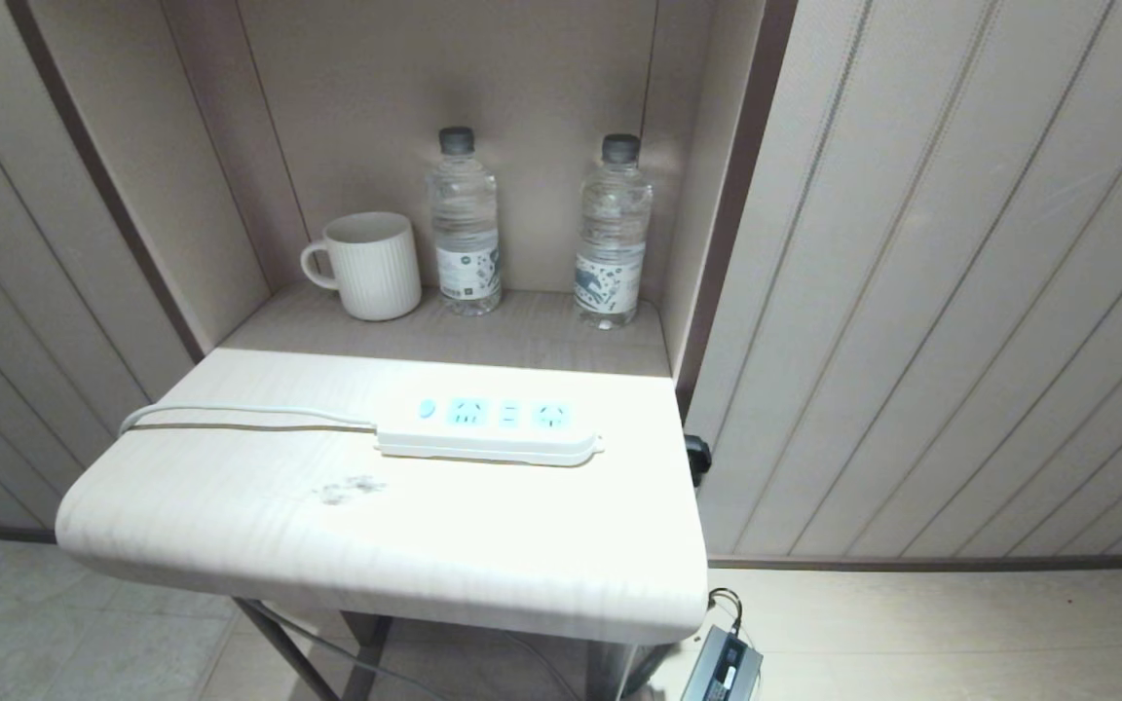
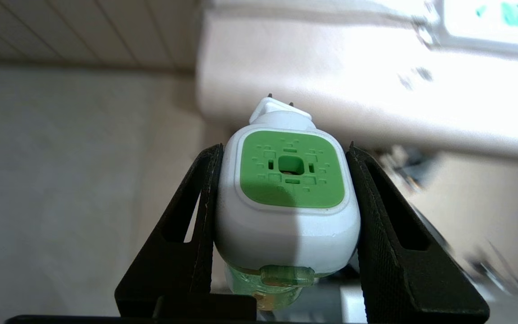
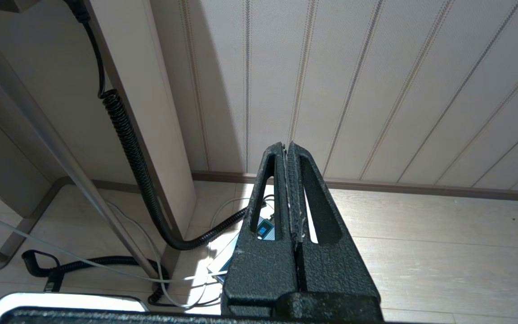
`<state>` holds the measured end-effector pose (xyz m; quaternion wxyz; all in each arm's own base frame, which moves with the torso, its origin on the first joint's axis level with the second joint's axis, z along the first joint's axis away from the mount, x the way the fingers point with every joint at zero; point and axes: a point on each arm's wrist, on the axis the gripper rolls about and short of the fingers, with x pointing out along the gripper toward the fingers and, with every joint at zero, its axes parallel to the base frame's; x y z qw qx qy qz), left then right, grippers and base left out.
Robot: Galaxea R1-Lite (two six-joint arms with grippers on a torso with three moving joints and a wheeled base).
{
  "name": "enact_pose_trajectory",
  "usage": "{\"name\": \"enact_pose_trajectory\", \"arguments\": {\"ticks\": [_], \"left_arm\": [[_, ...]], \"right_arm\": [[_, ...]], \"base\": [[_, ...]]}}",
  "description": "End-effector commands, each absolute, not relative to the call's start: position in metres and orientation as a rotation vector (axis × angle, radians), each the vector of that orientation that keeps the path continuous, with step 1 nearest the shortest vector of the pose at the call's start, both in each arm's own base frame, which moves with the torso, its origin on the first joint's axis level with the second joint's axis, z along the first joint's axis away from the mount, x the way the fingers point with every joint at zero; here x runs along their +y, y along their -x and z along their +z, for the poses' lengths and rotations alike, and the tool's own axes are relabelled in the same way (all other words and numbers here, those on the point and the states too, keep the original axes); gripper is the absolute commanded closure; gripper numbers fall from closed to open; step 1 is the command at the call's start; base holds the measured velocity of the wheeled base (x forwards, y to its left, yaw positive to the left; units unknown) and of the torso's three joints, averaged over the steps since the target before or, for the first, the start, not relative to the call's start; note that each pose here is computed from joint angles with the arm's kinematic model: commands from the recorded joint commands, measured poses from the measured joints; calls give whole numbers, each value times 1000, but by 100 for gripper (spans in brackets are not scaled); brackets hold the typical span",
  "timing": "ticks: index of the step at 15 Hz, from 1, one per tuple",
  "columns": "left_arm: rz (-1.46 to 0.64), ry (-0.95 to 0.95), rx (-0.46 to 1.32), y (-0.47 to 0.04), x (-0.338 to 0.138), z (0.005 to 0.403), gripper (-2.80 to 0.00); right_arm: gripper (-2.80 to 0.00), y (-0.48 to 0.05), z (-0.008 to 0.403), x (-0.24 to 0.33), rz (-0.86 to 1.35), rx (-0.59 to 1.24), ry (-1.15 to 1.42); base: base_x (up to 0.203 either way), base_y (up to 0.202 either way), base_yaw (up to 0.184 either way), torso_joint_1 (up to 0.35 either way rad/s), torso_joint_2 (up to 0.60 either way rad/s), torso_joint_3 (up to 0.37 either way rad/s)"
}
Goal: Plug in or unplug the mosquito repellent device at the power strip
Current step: Insert the plug into the socket
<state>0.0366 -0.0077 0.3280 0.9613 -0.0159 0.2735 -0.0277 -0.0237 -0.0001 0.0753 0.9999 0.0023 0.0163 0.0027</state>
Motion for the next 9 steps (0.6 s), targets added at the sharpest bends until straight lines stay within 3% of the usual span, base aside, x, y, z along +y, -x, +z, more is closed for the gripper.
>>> {"name": "enact_pose_trajectory", "arguments": {"ticks": [1,3,9], "left_arm": [[-127,69,839,-35,-10,330,0],[-192,125,948,-31,-12,343,0],[-285,183,1008,-72,-29,369,0]], "right_arm": [[0,24,75,0,6,32,-5],[0,24,75,0,6,32,-5],[0,24,75,0,5,32,-5]], "base": [[0,0,0,0,0,0],[0,0,0,0,0,0],[0,0,0,0,0,0]]}}
